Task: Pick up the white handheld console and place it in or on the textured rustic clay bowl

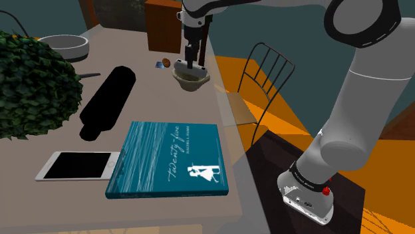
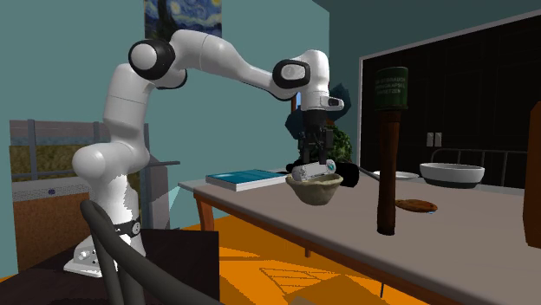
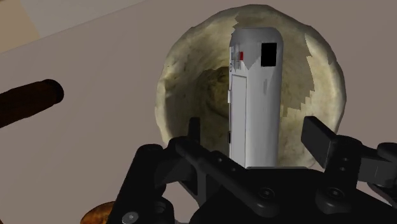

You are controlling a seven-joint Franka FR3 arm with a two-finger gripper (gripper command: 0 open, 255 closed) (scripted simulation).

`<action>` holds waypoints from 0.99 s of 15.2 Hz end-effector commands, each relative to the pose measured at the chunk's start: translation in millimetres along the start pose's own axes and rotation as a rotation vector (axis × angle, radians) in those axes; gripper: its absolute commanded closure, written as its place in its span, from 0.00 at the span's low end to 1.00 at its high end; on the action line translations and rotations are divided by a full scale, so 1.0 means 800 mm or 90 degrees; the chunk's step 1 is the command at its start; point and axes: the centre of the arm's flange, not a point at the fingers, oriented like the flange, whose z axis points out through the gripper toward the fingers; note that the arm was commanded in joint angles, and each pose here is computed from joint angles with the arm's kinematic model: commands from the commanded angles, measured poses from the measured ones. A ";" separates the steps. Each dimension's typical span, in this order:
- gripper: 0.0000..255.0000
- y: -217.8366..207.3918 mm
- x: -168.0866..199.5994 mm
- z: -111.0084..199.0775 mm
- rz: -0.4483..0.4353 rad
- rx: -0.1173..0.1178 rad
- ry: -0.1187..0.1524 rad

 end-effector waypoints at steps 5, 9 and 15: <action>0.00 0.000 0.000 -0.033 0.000 0.000 0.000; 0.00 0.000 0.000 -0.062 0.000 0.000 0.000; 0.00 0.000 0.000 -0.062 0.000 0.000 0.000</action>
